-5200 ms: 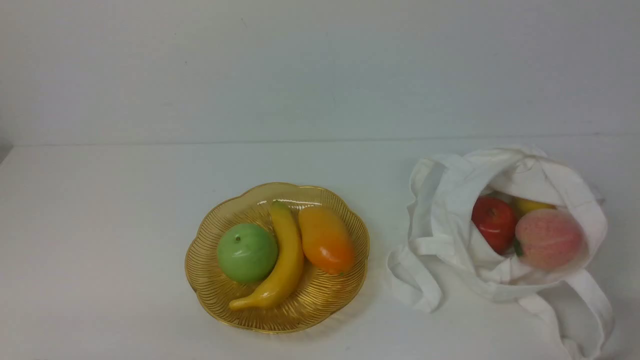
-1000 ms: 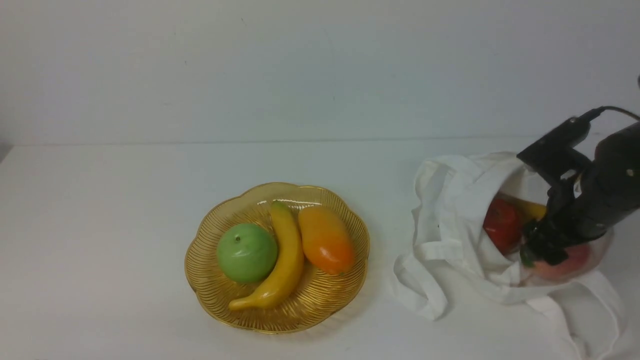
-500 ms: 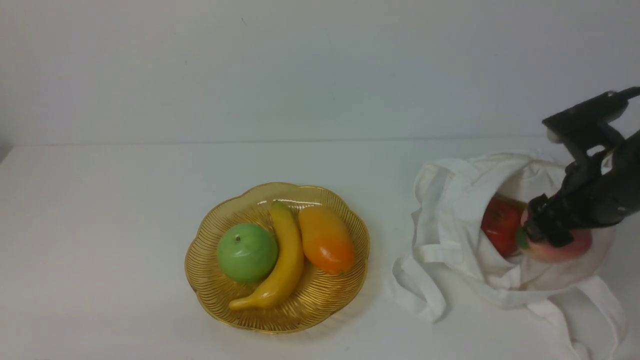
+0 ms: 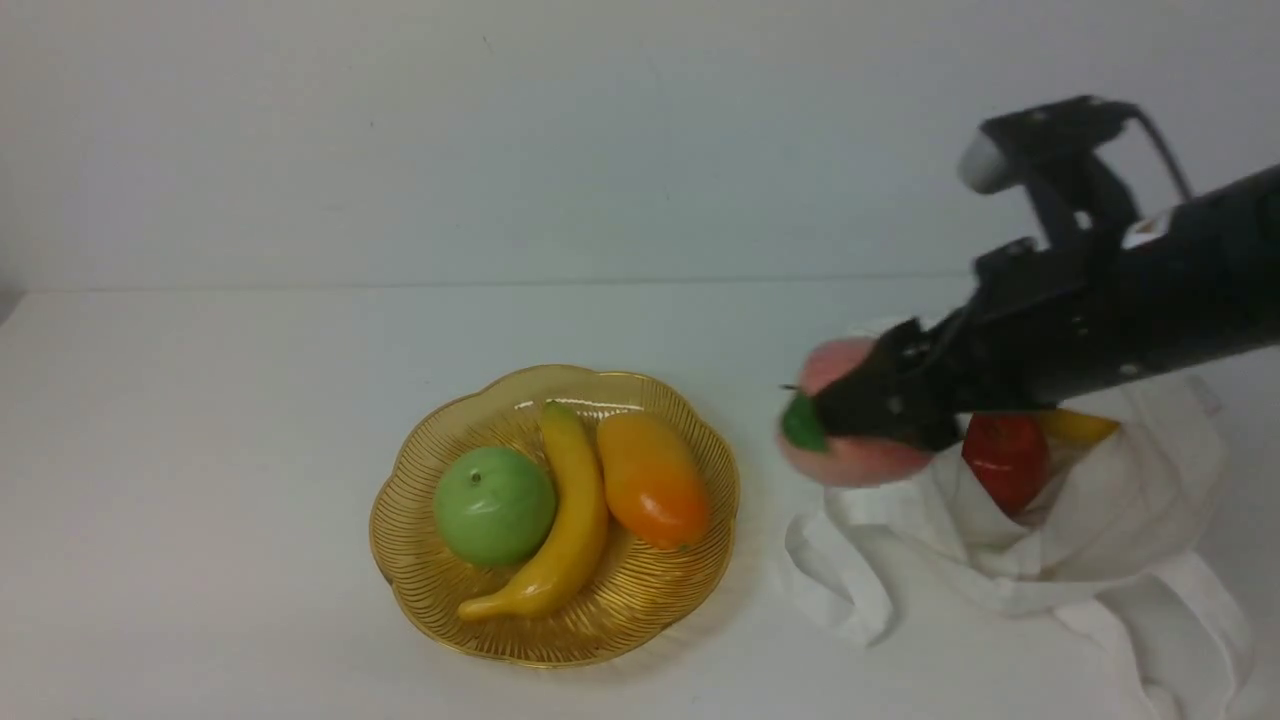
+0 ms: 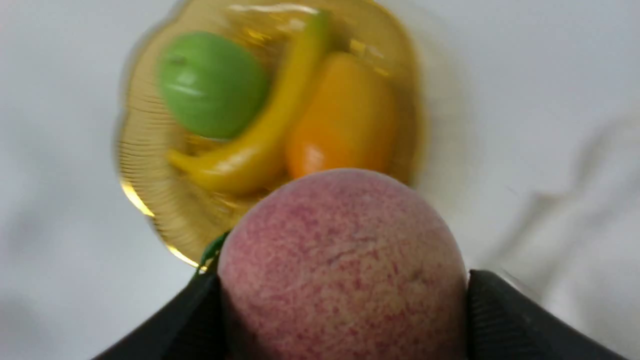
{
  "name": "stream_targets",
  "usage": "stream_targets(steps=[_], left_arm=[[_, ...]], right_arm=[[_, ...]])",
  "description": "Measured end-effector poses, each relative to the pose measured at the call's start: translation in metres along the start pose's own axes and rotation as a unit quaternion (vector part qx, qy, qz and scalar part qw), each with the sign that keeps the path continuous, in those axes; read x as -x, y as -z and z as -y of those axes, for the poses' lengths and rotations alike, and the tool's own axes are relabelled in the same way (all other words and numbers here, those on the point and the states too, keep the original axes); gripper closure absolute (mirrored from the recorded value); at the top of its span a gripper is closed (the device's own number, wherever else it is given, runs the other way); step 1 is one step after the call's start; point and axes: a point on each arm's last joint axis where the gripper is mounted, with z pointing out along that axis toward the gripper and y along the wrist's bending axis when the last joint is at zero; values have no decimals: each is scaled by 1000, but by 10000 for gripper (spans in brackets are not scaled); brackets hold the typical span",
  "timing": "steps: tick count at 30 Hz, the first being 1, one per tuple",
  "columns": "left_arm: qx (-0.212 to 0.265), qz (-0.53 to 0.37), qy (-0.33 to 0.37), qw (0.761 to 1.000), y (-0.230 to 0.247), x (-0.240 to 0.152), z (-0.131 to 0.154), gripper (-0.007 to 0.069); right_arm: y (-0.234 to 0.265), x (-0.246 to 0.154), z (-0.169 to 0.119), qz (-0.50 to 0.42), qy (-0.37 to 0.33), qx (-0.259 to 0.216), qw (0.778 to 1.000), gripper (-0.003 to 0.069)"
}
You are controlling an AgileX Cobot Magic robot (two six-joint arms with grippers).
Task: Take the fruit out of the cloth bag on the white table and place them on a plate.
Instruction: 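Place the peach onto the plate with the right gripper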
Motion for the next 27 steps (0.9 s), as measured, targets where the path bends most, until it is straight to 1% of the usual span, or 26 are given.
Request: stream_targets(steps=[2, 3, 4, 5, 9, 13, 16, 21, 22, 23, 24, 25, 26, 27], left_arm=[[0, 0, 0, 1000, 0, 0, 0, 633], [0, 0, 0, 1000, 0, 0, 0, 633], [0, 0, 0, 1000, 0, 0, 0, 633], [0, 0, 0, 1000, 0, 0, 0, 633], [0, 0, 0, 1000, 0, 0, 0, 633], [0, 0, 0, 1000, 0, 0, 0, 633], [0, 0, 0, 1000, 0, 0, 0, 633], [0, 0, 0, 1000, 0, 0, 0, 633], [0, 0, 0, 1000, 0, 0, 0, 633], [0, 0, 0, 1000, 0, 0, 0, 633], [0, 0, 0, 1000, 0, 0, 0, 633], [0, 0, 0, 1000, 0, 0, 0, 633], [0, 0, 0, 1000, 0, 0, 0, 633], [0, 0, 0, 1000, 0, 0, 0, 633]], right_arm=[[-19, 4, -14, 12, 16, 23, 1000, 106], [-34, 4, -20, 10, 23, 30, 999, 106], [-39, 3, -21, 6, 23, 31, 999, 106], [-58, 1, -26, 0, 29, 35, 999, 106], [-104, -6, -37, -18, 41, 34, 998, 106], [-143, -11, -42, -39, 45, 36, 998, 106], [-159, -19, -39, -57, 41, 36, 997, 106], [-164, -22, -37, -64, 48, 31, 996, 102], [-164, -21, -36, -62, 51, 29, 996, 79], [-164, -21, -36, -62, 52, 29, 996, 71], [-164, -21, -36, -62, 56, 27, 996, 34], [-164, -21, -36, -62, 58, 27, 996, 29], [-164, -21, -36, -63, 57, 26, 996, -4], [-163, -21, -36, -62, 57, 26, 996, -17]])
